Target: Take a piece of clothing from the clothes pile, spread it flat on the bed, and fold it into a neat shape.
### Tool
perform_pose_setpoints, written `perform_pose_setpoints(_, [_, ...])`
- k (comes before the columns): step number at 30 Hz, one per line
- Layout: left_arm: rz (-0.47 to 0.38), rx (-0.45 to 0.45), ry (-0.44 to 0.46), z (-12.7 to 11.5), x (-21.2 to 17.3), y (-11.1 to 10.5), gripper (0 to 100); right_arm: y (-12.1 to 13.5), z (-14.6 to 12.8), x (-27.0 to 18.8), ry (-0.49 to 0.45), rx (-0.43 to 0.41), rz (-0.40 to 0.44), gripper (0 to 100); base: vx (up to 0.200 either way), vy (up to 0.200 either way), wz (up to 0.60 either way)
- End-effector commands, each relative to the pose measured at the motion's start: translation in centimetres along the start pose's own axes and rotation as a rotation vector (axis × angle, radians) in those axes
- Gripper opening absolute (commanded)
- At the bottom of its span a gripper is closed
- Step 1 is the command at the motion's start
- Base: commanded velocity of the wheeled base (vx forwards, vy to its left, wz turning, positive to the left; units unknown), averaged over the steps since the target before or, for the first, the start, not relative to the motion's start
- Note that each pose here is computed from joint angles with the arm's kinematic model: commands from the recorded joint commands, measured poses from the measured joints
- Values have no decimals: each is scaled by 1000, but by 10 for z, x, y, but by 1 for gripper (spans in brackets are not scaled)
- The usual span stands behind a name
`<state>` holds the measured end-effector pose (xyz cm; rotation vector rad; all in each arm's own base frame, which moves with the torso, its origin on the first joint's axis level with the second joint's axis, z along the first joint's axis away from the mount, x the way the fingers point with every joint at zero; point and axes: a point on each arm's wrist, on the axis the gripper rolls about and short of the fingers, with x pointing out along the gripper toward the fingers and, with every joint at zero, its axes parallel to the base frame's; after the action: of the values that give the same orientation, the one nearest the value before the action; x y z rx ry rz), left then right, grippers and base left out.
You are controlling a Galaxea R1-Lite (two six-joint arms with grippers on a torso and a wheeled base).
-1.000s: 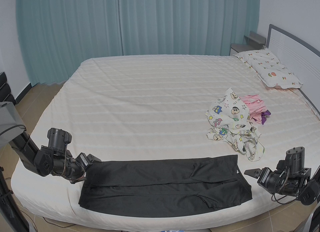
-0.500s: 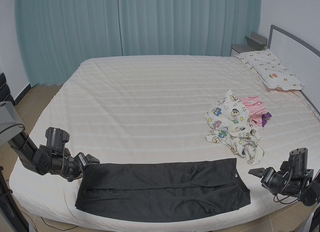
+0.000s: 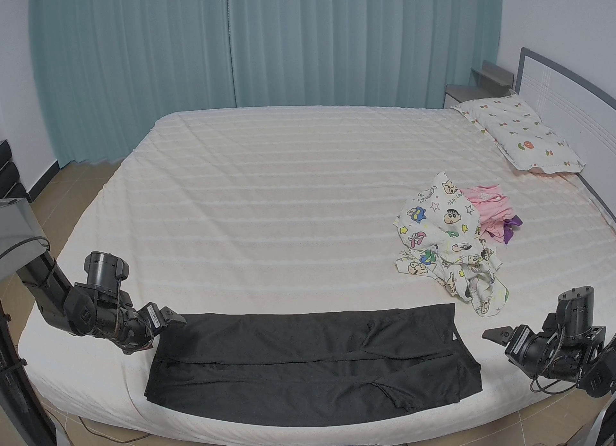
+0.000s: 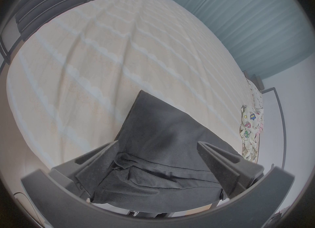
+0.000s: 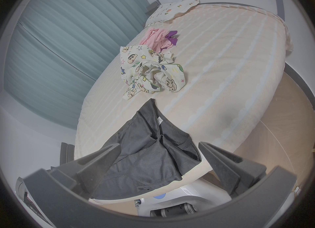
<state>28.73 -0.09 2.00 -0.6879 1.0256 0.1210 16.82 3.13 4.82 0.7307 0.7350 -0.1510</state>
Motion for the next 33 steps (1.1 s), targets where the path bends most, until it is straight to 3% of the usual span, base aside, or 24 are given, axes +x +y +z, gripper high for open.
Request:
perform_pose_setpoints(1, [3, -1, -1, 3, 5, 0, 100, -3, -3, -2, 9, -1, -10, 100, 0, 0, 0])
perform_pose_setpoints(10, [-17, 56, -46, 23, 16, -12, 100, -3, -3, -3, 7, 1, -5, 100, 0, 0, 0])
perform_pose_setpoints(21, [41, 52, 29, 11, 20, -4, 100, -1, -5, -3, 20, 5, 0, 100, -36, 0, 0])
perform_pose_setpoints(33, [32, 55, -2, 21, 25, -7, 100, -1, -5, -3, 18, 7, 2, 100, 0, 0, 0])
